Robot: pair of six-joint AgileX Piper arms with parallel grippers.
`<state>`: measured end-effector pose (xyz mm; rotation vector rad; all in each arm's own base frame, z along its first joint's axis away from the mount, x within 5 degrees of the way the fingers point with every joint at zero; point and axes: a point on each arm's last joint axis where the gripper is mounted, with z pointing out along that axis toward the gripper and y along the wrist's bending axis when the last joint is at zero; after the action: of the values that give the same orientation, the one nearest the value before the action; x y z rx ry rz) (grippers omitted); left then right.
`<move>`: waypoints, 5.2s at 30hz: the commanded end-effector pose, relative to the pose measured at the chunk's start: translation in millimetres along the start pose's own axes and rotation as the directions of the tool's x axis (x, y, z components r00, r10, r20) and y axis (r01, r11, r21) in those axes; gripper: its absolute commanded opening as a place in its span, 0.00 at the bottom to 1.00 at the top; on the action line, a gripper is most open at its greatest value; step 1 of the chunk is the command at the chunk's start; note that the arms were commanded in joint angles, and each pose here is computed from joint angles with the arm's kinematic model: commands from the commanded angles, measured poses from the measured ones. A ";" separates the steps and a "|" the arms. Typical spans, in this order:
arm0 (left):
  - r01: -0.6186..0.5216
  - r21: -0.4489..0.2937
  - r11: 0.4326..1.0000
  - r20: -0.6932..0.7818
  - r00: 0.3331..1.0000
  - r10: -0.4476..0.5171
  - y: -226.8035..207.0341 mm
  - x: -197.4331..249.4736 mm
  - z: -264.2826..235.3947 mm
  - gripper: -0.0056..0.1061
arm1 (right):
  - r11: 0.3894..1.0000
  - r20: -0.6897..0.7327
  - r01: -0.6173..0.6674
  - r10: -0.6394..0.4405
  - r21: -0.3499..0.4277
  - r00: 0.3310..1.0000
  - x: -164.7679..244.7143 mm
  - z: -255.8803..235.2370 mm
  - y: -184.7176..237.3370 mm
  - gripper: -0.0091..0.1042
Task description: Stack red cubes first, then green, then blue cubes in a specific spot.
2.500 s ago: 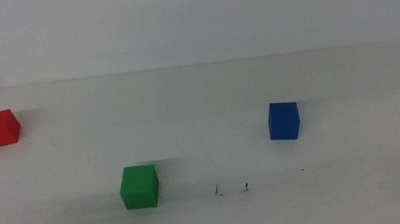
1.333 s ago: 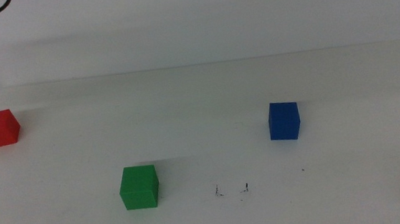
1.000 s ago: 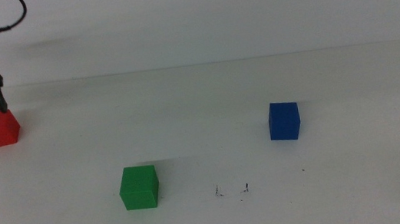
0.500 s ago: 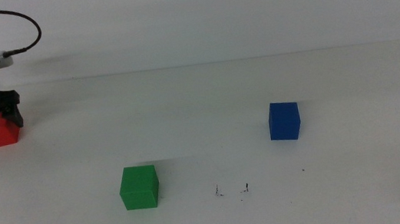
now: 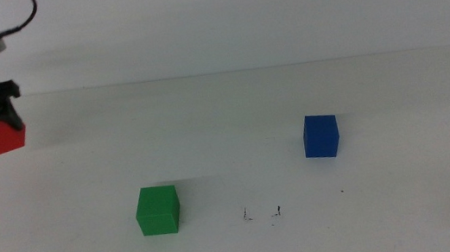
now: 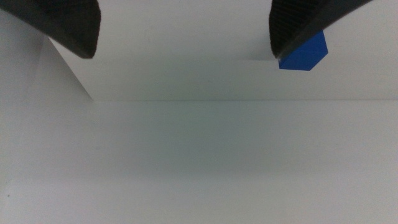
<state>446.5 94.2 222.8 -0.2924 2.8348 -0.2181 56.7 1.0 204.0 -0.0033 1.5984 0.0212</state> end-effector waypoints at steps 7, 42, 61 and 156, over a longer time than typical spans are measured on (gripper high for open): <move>0.087 -0.089 0.992 0.124 0.989 -0.076 -122.8 113.4 -72.7 0.05 | 1.000 0.010 0.002 -0.002 0.003 1.000 0.3 -0.2 -0.2 0.90; -0.227 0.063 0.972 -0.055 0.972 0.230 -323.8 223.3 36.6 0.08 | 1.000 0.010 0.002 -0.002 0.003 1.000 0.3 -0.2 -0.2 0.90; -0.282 0.085 0.956 -0.076 0.955 0.288 -328.1 227.9 59.4 0.18 | 1.000 0.010 0.002 -0.002 0.003 1.000 0.3 -0.2 -0.2 0.90; -0.313 0.002 0.950 -0.101 0.945 0.311 -346.3 215.6 12.3 0.06 | 1.000 0.010 0.002 -0.002 0.003 1.000 0.3 -0.2 -0.2 0.90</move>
<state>306.3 -290.2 216.9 0.1889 2.9325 -0.1389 56.7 1.0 204.0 -0.0033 1.5984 0.0212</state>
